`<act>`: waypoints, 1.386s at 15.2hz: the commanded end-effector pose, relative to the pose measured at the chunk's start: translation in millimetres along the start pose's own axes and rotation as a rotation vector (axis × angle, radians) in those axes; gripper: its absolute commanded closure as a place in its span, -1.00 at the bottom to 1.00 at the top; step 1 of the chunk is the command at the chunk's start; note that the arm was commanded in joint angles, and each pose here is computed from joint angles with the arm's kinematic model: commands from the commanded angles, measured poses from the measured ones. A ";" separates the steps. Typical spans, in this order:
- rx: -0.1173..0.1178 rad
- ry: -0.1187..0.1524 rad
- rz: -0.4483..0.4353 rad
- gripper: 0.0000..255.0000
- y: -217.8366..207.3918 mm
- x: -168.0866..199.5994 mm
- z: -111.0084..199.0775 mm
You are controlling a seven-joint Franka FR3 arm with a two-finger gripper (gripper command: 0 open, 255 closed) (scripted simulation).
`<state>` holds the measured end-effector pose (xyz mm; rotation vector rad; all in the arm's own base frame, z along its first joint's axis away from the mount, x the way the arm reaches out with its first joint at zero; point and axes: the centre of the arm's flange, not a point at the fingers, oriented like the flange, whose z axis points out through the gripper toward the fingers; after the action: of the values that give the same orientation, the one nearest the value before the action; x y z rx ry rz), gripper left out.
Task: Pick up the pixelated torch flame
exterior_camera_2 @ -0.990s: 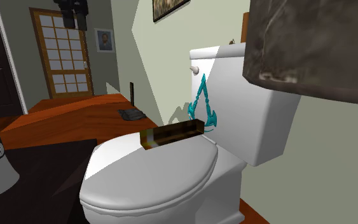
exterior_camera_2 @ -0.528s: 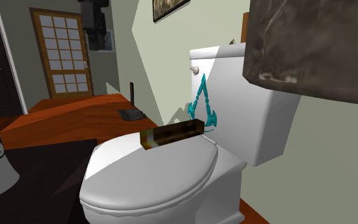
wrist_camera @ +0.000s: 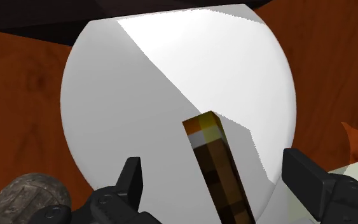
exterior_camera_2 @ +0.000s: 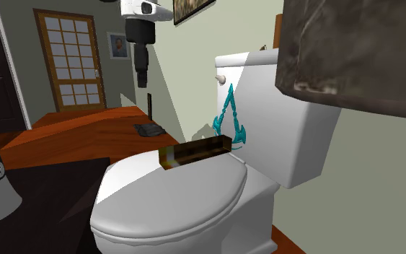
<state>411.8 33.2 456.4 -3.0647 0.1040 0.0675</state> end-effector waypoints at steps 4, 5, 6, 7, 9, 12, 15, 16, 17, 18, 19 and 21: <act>-0.021 0.006 -0.015 -1.00 -20.9 41.1 48.1; -0.025 0.007 -0.018 -1.00 -24.7 49.7 57.5; -0.030 0.008 -0.021 -1.00 -28.4 58.3 66.9; -0.034 0.009 -0.024 -1.00 -32.1 66.9 76.3; -0.043 0.011 -0.030 -1.00 -39.5 84.1 95.1; -0.056 0.014 -0.039 -1.00 -50.6 109.9 123.4; -0.068 0.017 -0.048 -1.00 -61.4 135.7 151.7; -0.073 0.018 -0.051 -1.00 -65.0 144.3 161.2; -0.077 0.019 -0.054 -1.00 -68.6 152.9 170.6; -0.081 0.020 -0.057 -1.00 -72.2 161.5 180.1; -0.086 0.021 -0.060 -1.00 -75.7 170.1 189.6; -0.093 0.022 -0.065 -1.00 -81.7 184.7 205.7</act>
<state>582.7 115.9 259.6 -3.1553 0.0072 0.0377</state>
